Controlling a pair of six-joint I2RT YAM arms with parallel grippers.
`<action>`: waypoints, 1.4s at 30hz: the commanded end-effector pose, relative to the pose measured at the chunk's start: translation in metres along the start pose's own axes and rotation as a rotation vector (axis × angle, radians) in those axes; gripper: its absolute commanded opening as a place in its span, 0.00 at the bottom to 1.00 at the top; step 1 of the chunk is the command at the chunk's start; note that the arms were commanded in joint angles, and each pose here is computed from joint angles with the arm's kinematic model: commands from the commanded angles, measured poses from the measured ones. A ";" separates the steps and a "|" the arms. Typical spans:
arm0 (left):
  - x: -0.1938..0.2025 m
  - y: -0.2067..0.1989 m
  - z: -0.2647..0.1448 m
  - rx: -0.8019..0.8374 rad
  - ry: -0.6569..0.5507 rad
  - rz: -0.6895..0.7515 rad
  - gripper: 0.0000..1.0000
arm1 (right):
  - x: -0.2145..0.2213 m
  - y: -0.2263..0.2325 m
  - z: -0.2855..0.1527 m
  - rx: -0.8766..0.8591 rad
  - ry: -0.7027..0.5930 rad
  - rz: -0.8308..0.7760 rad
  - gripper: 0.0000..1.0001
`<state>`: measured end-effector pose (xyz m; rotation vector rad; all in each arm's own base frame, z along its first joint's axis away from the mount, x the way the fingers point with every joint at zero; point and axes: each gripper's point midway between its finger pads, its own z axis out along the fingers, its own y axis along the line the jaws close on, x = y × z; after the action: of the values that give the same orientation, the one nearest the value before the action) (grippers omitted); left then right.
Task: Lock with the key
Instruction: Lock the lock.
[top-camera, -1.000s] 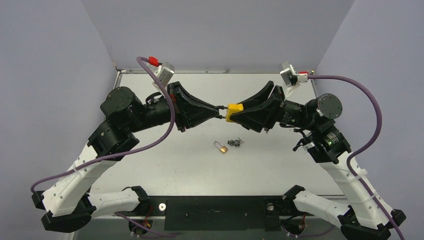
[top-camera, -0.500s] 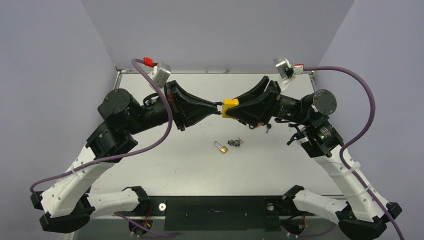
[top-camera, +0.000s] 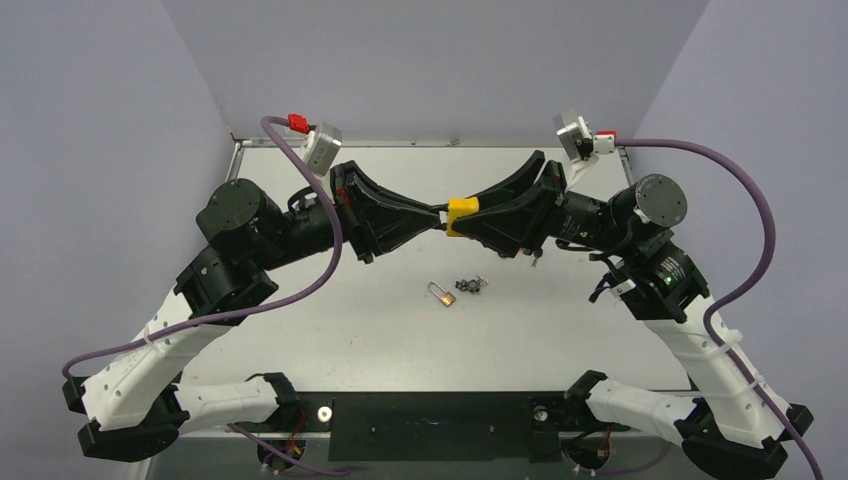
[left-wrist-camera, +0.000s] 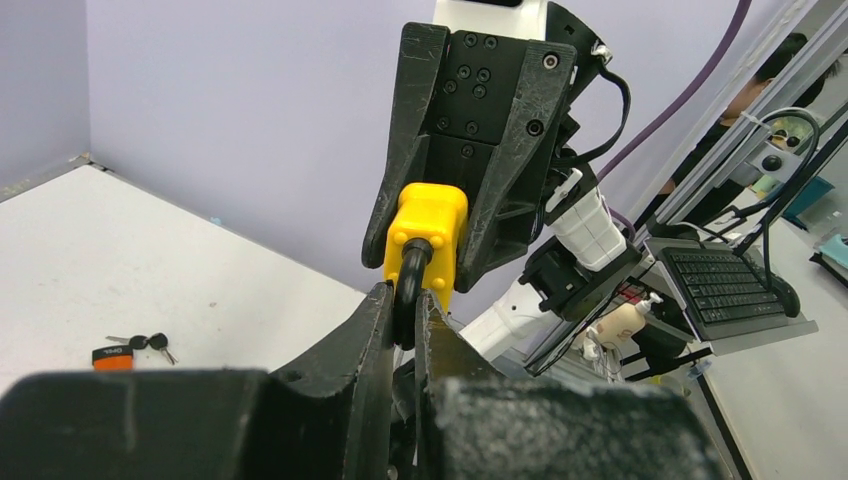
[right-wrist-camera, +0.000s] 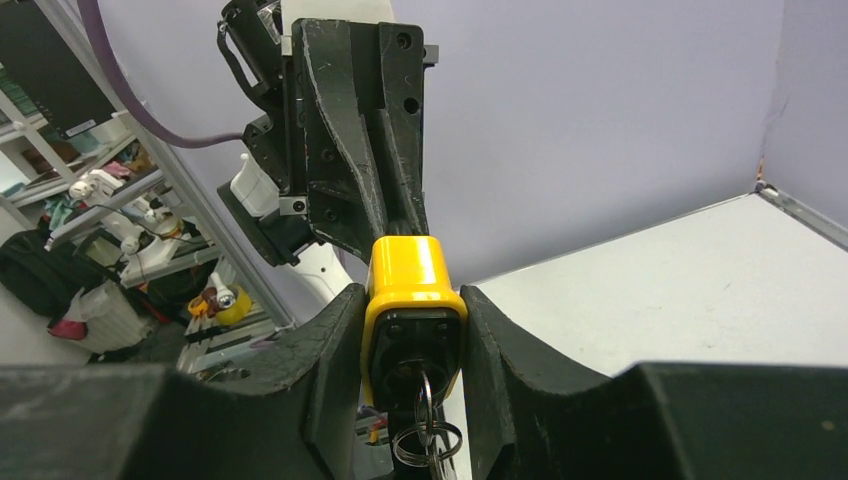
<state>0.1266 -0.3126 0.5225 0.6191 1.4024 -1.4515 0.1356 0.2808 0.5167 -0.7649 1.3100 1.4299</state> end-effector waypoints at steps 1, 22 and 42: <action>0.069 -0.009 0.034 0.102 0.230 -0.136 0.00 | 0.030 -0.042 0.033 0.097 0.074 -0.025 0.00; 0.071 -0.037 0.052 0.195 0.259 -0.136 0.00 | 0.062 -0.062 0.046 0.129 0.162 -0.007 0.00; 0.027 0.082 -0.002 -0.193 0.071 -0.172 0.00 | 0.040 -0.086 -0.002 0.164 0.048 -0.020 0.65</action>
<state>0.1829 -0.3078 0.4770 0.4443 1.6046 -1.3738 0.1935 0.2930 0.4586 -0.7194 1.4579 1.2292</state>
